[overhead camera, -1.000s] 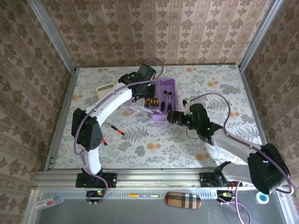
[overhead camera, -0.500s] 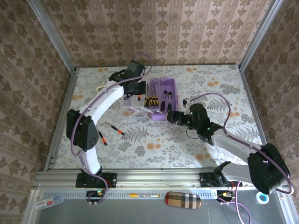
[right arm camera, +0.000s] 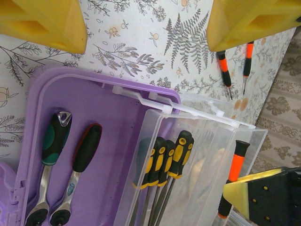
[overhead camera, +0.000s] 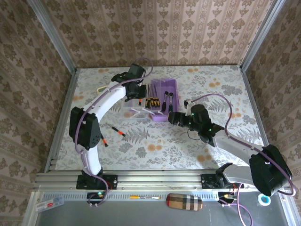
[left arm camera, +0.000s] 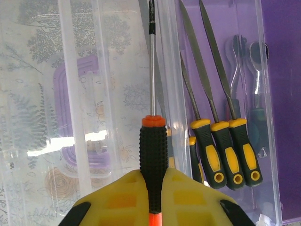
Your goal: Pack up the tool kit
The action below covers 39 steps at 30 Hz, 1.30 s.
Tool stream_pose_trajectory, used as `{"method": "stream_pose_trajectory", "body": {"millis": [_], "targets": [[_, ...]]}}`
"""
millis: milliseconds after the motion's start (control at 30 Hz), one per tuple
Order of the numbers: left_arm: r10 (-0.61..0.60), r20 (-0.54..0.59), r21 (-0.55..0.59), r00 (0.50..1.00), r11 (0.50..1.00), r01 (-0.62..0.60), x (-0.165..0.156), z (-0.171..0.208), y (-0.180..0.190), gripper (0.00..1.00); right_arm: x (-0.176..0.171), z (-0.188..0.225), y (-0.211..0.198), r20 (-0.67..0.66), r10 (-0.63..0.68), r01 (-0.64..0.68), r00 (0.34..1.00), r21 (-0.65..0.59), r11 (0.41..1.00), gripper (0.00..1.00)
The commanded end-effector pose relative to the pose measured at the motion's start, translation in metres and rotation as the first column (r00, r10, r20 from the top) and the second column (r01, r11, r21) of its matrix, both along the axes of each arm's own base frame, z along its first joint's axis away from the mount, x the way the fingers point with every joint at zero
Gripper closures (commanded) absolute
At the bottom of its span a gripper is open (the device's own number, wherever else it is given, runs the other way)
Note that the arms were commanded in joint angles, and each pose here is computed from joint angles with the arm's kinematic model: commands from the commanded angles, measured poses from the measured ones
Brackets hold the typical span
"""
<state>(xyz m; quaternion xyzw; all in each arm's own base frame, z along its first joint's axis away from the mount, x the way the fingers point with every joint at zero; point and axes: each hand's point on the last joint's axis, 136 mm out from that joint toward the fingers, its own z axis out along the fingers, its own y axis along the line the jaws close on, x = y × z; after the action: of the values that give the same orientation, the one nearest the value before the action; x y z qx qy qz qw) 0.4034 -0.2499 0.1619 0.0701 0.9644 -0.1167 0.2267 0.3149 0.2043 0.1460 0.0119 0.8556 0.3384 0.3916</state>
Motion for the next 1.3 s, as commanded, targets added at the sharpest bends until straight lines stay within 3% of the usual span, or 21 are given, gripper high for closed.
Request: {"method": "stream_pose_trajectory", "body": {"millis": [0, 467, 767, 1033, 1267], "targets": [[-0.006, -0.023, -0.032, 1.0, 0.999, 0.005, -0.001, -0.007, -0.009, 0.87, 0.001, -0.005, -0.005, -0.014, -0.025, 0.025, 1.0, -0.01, 1.0, 0.3], [-0.011, -0.079, -0.041, 0.997, 0.999, 0.007, -0.002, -0.023, -0.014, 0.79, 0.001, -0.007, -0.004, -0.018, -0.022, 0.022, 1.0, -0.009, 1.0, 0.3], [-0.014, -0.061, -0.066, 0.998, 0.998, 0.01, -0.002, -0.011, -0.016, 0.65, 0.001, -0.008, -0.003, -0.022, -0.02, 0.02, 1.0, -0.008, 1.0, 0.31], [-0.035, -0.023, -0.116, 0.999, 0.993, 0.032, -0.003, 0.013, -0.021, 0.58, 0.001, -0.007, -0.003, -0.022, -0.017, 0.017, 1.0, -0.003, 1.0, 0.3], [-0.037, 0.11, -0.122, 0.993, 0.991, 0.05, -0.008, 0.07, -0.006, 0.5, 0.001, -0.008, 0.0, -0.021, -0.006, 0.006, 1.0, 0.002, 1.0, 0.3]]}}
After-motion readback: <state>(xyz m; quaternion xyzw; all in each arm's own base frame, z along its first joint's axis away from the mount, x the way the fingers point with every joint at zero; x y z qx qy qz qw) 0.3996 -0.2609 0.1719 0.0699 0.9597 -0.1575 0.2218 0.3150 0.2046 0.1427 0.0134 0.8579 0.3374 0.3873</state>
